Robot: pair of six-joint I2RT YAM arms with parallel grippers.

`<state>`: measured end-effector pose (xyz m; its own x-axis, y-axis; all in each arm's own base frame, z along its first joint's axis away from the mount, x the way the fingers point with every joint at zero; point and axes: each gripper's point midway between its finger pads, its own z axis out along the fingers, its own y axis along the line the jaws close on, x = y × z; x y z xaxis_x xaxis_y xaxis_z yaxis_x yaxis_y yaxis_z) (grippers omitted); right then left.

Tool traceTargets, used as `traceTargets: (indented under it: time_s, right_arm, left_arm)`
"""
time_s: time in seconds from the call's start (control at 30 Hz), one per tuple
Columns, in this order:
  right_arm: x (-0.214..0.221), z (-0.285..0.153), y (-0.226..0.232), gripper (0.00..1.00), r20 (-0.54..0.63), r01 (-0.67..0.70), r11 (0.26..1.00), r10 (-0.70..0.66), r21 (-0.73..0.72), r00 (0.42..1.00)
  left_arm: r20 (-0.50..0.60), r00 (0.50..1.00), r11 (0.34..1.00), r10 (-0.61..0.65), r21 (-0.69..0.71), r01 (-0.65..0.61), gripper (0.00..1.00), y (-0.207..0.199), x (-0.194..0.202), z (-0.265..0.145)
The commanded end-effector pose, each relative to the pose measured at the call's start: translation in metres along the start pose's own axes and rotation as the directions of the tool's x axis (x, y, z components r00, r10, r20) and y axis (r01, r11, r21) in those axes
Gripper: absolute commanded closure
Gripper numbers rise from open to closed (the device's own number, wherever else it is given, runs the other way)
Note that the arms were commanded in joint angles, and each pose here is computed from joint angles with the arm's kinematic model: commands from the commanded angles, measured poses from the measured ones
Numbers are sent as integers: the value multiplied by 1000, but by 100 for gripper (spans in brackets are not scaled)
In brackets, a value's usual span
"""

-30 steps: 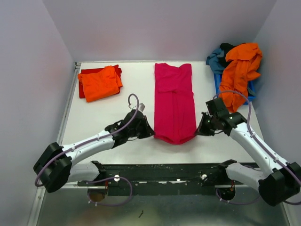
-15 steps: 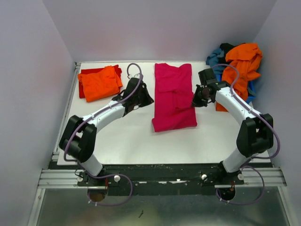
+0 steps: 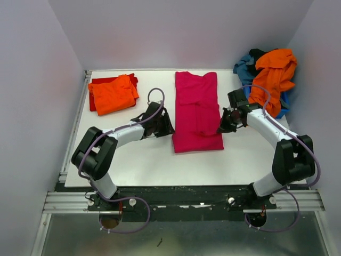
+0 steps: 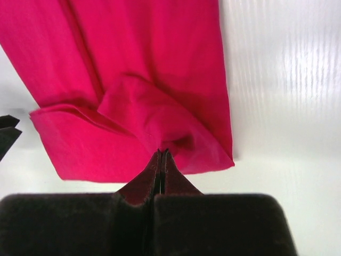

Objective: Fold and stack the t-shirts

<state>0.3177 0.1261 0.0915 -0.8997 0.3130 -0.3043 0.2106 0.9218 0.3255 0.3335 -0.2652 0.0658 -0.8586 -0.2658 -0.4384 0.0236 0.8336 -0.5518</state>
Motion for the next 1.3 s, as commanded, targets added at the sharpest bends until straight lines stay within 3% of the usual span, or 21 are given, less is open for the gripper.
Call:
traceTargets:
  time_s: [0.0, 0.53, 0.63, 0.73, 0.83, 1.27]
  right_arm:
    - [18, -3, 7, 99, -29, 35, 995, -38, -90, 999]
    - [10, -4, 11, 99, -19, 45, 995, -47, -94, 999]
    - [8, -5, 13, 99, -17, 47, 994, -48, -95, 999]
    - [5, -5, 12, 99, -11, 44, 995, -45, -86, 999]
    - [1, -5, 12, 99, -5, 44, 996, -45, -76, 999]
    - [-31, -22, 21, 99, 63, 36, 998, -32, -60, 997]
  left_arm:
    - [14, 1000, 1000, -2, -17, 3, 43, 10, 19, -13]
    - [-4, 999, 997, -41, 64, 41, 51, -5, 19, 17]
    - [-3, 999, 998, -46, 44, 46, 63, 0, 20, 21]
    - [11, 999, 997, -39, 60, 39, 85, -3, 17, 19]
    - [0, 1000, 997, -24, 78, 24, 100, -7, 19, 18]
    - [161, 985, 991, 57, 114, -76, 100, -35, -22, -26]
